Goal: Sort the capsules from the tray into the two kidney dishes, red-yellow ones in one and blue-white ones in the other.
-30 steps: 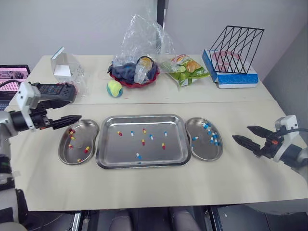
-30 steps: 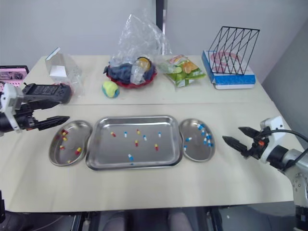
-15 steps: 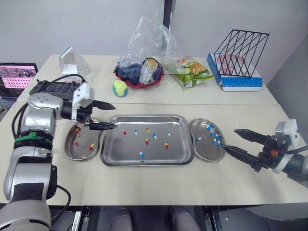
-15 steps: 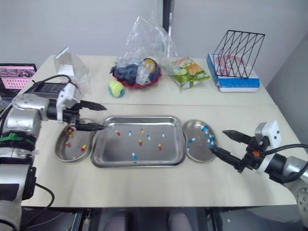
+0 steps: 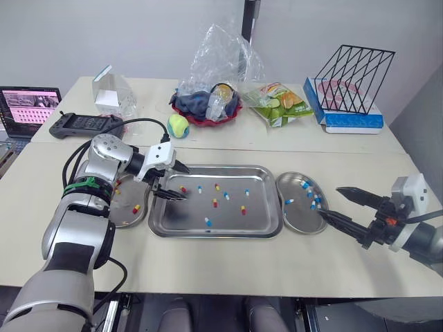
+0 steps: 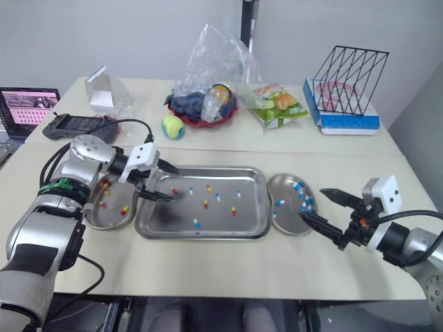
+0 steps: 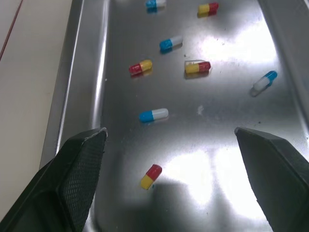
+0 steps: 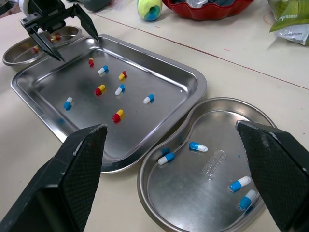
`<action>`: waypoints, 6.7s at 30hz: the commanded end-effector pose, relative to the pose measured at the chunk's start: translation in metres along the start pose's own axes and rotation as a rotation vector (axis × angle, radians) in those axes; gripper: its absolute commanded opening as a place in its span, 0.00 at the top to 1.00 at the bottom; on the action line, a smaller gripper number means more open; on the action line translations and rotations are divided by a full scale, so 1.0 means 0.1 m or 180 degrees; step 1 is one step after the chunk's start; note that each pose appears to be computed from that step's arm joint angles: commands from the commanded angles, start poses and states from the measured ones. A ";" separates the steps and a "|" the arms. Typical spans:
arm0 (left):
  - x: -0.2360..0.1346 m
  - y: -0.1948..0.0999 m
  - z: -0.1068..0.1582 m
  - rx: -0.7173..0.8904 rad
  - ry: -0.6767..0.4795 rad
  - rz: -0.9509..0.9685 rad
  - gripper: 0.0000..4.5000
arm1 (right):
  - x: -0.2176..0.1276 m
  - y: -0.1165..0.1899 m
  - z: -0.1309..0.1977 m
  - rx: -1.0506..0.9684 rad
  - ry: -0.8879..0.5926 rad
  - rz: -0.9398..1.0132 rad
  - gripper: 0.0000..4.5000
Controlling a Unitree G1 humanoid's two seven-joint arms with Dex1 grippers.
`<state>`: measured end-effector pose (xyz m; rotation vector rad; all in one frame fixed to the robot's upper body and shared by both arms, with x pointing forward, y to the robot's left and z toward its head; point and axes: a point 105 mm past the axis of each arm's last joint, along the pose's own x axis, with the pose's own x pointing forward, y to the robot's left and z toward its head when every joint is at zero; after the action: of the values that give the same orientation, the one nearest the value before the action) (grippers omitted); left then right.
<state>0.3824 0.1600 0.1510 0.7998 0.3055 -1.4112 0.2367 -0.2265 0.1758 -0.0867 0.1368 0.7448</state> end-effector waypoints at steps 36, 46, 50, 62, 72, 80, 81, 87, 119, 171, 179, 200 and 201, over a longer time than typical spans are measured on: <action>0.14 0.09 -0.12 0.0061 0.0538 0.0106 1.00 | -0.02 -0.04 0.12 -0.0232 -0.0109 -0.0157 0.00; -0.20 0.33 0.40 -0.0256 -0.0458 0.0390 1.00 | 0.07 -0.06 0.11 -0.0222 -0.0115 -0.0085 0.00; -0.49 0.35 0.38 -0.0346 -0.0515 0.0533 1.00 | 0.13 -0.06 0.13 -0.0227 -0.0125 -0.0007 0.00; -1.18 -0.02 -0.34 -0.1124 -0.0079 0.1036 1.00 | 0.28 -0.07 0.16 -0.0231 -0.0115 0.0216 0.00; -1.12 -0.23 -0.58 -0.1250 -0.0110 0.1438 0.80 | 0.36 -0.09 0.19 -0.0277 -0.0062 0.0400 0.00; -1.52 -0.35 -0.49 -0.1213 -0.0319 0.1884 0.22 | 0.43 -0.08 0.21 -0.0309 -0.0091 0.0595 0.00; -1.56 -0.37 -0.48 -0.1187 -0.0333 0.1929 0.14 | 0.44 -0.07 0.21 -0.0321 -0.0090 0.0624 0.00; -2.28 -0.71 -0.50 -0.1132 -0.0803 0.3052 0.00 | 0.48 -0.17 0.20 -0.0339 -0.0130 0.0652 0.00; -2.05 -1.49 -0.92 -0.1779 -0.1031 0.3434 0.00 | 0.30 -0.53 0.11 -0.0420 -0.0026 0.0394 0.00; -1.58 -1.52 -0.58 -0.1590 -0.0915 0.2528 0.00 | 2.29 1.33 0.01 -0.0876 0.0690 0.1609 0.00; -1.54 -1.51 -0.58 -0.1649 -0.0954 0.2472 0.00 | 2.31 1.38 0.02 -0.0809 0.0693 0.1576 0.00; -1.59 -1.52 -0.58 -0.1618 -0.0923 0.2550 0.00 | 2.77 1.15 0.14 -0.0663 0.0484 0.0765 0.00; -1.59 -1.52 -0.58 -0.1617 -0.0922 0.2550 0.00 | 2.77 1.15 0.14 -0.0668 0.0483 0.0766 0.00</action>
<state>0.2267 0.3225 0.1493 0.1818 0.1201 -0.6368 0.3587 0.0421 0.1283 -0.3308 0.2780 0.9918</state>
